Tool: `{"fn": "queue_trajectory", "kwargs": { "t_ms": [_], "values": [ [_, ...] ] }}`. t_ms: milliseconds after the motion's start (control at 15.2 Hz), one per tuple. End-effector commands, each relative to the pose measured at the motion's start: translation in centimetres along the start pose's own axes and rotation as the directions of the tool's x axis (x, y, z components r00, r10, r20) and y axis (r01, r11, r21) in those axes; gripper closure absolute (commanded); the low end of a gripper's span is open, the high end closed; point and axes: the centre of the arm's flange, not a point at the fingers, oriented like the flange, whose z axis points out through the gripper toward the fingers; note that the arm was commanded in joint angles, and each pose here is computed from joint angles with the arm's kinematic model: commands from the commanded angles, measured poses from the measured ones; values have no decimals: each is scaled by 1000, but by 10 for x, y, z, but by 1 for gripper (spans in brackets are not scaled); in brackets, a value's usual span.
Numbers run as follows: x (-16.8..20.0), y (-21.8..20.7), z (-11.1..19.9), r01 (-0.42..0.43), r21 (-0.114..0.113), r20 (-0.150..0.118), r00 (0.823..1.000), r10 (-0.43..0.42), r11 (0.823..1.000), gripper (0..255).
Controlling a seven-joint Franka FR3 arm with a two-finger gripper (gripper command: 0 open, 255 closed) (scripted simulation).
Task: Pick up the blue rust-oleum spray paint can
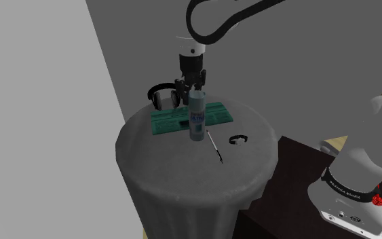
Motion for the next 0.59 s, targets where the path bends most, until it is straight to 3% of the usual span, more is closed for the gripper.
{"fn": "queue_trajectory", "kwargs": {
  "t_ms": [0, 528],
  "values": [
    [0, 0, -8, 0, 0, 0, 1000, 0, 1000, 255],
    [0, 0, -50, 0, 0, 0, 1000, 0, 1000, 255]
  ]
}}
